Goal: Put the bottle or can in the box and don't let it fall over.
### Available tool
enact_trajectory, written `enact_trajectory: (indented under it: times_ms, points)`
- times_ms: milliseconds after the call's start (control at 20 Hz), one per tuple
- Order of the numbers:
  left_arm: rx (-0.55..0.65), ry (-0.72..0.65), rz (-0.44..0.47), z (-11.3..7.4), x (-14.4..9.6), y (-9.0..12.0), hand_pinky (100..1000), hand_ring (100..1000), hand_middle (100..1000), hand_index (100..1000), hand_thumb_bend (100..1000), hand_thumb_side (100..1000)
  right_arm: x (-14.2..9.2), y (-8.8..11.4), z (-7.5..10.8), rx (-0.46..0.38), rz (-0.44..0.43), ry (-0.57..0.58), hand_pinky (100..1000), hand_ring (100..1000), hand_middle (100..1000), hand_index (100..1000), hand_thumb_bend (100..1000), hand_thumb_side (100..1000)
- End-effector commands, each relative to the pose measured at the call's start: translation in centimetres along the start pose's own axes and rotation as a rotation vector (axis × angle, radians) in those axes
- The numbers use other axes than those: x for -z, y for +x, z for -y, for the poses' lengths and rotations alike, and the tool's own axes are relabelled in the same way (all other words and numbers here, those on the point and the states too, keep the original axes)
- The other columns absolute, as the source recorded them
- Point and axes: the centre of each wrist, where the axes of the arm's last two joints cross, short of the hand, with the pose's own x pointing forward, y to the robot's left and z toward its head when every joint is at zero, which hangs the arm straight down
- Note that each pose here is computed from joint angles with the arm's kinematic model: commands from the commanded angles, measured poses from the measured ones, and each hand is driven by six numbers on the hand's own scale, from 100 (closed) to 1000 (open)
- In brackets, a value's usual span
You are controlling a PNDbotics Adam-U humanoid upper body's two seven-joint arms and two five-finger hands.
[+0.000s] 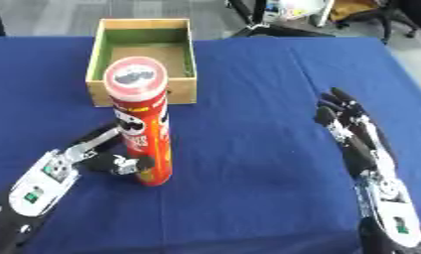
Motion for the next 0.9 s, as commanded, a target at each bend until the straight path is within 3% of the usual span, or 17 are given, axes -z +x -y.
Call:
enact_trajectory:
  times_ms: [50, 300, 900]
  points:
    - [-0.006, 0.006, 0.029, -0.96, 0.46, 0.74, 782, 945, 945, 1000, 542, 630, 0.44, 0.75, 0.51, -0.011, 0.027, 0.000, 796, 893, 848, 926, 571, 434]
    - [-0.034, -0.003, 0.035, -1.00, 0.54, 0.86, 751, 908, 917, 1000, 515, 630, 0.42, 0.75, 0.52, -0.011, 0.027, -0.001, 796, 893, 848, 926, 571, 434]
    - [-0.106, -0.015, 0.033, -1.34, 0.47, 1.41, 632, 781, 787, 1000, 322, 577, 0.38, 0.82, 0.54, -0.008, 0.029, -0.006, 792, 889, 847, 925, 568, 437]
